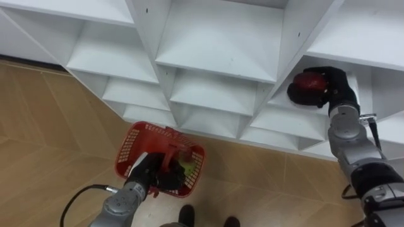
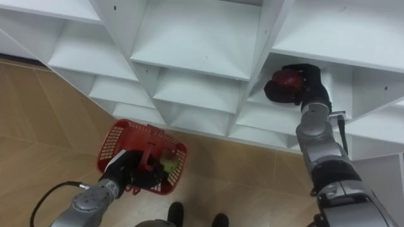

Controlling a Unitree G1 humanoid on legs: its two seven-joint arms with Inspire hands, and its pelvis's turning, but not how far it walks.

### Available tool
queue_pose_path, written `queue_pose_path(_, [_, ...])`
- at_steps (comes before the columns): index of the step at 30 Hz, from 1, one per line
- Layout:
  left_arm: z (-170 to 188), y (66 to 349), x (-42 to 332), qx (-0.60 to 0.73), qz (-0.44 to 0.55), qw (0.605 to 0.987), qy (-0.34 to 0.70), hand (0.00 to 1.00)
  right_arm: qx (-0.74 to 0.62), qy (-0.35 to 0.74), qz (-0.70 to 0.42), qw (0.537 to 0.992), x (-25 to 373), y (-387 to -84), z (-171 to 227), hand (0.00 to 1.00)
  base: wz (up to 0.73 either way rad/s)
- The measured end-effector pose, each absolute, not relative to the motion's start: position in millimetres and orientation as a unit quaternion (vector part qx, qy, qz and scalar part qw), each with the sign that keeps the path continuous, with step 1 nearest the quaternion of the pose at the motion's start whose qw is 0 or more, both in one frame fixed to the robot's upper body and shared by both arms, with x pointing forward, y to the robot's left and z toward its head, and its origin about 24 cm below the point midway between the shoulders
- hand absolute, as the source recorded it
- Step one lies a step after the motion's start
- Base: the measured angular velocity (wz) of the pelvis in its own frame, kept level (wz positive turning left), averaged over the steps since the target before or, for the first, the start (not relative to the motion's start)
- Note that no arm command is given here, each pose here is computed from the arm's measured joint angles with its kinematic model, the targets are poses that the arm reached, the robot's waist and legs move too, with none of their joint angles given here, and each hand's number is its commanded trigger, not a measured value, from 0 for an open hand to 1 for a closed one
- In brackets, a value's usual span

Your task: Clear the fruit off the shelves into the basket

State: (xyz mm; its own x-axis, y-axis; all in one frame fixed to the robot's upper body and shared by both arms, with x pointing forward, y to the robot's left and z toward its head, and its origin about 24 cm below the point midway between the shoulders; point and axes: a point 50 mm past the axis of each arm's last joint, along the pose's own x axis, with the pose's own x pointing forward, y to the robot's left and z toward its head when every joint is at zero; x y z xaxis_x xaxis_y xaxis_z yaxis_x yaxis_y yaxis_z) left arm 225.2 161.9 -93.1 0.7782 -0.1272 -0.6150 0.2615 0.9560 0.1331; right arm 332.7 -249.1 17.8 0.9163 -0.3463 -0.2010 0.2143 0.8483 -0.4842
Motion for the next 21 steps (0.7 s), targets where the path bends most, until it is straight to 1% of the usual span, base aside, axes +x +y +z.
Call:
queue_pose_path(14, [-93, 161, 226, 0.106, -0.106, 0.937, 0.316, 1.00, -0.228, 0.149, -0.121, 0.955, 334, -242, 15, 1.00, -0.01])
queue_pose_path(21, [-95, 162, 221, 0.102, -0.108, 0.935, 0.322, 1.00, -0.223, 0.188, -0.086, 0.953, 316, -231, -12, 1.00, -0.01])
